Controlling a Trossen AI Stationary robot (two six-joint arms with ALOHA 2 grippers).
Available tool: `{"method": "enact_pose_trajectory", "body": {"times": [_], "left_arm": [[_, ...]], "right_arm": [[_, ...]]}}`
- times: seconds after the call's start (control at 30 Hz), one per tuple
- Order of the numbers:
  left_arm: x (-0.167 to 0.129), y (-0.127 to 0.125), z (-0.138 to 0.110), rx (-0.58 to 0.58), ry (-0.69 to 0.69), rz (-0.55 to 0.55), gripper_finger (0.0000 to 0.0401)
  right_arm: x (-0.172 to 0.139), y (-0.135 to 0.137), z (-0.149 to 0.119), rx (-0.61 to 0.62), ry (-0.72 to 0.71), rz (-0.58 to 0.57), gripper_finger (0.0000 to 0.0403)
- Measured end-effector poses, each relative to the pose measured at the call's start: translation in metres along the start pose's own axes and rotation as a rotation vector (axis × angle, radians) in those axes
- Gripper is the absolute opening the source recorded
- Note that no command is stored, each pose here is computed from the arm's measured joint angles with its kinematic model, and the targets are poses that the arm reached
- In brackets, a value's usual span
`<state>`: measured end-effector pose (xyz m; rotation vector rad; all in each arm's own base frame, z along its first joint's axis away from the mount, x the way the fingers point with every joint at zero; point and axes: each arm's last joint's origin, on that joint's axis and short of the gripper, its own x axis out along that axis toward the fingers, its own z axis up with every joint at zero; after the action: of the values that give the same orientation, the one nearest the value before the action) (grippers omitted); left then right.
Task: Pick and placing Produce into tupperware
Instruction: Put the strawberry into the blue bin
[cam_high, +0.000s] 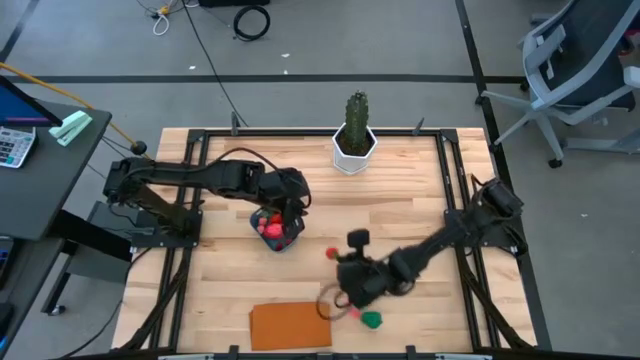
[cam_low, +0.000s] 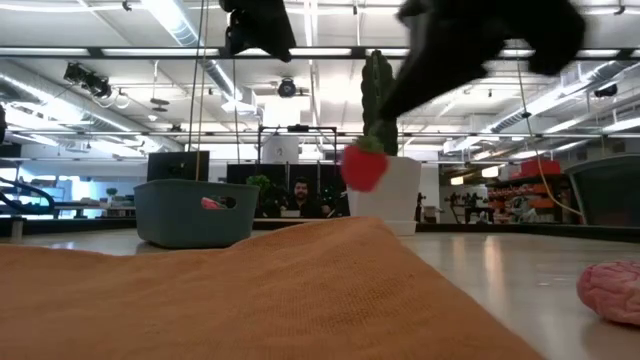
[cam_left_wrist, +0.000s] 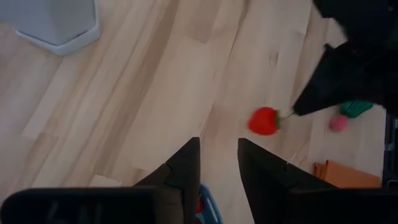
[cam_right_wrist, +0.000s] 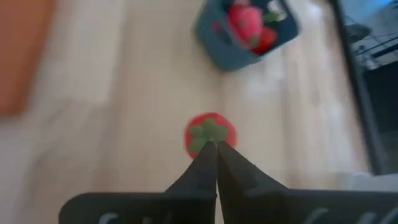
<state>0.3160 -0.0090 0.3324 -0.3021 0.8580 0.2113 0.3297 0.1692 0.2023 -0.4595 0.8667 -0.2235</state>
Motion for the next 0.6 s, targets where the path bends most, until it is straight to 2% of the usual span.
{"method": "enact_pose_trajectory", "body": {"times": [0.17,0.4,0.53,0.6], "left_arm": [[-0.026,0.006,0.003,-0.017,-0.072,-0.019,0.0097],[-0.082,0.018,0.001,-0.049,-0.246,0.003,0.0069],[-0.104,0.022,-0.002,-0.061,-0.312,0.005,0.0057],[-0.111,0.023,-0.003,-0.064,-0.336,-0.004,0.0052]], "right_arm": [[0.022,-0.031,0.018,0.011,-0.060,0.005,0.0001],[0.041,-0.072,0.053,0.079,-0.385,0.149,0.0000],[0.050,-0.091,0.057,0.032,-0.450,0.164,0.0000],[0.057,-0.102,0.056,0.045,-0.459,0.216,0.0000]]}}
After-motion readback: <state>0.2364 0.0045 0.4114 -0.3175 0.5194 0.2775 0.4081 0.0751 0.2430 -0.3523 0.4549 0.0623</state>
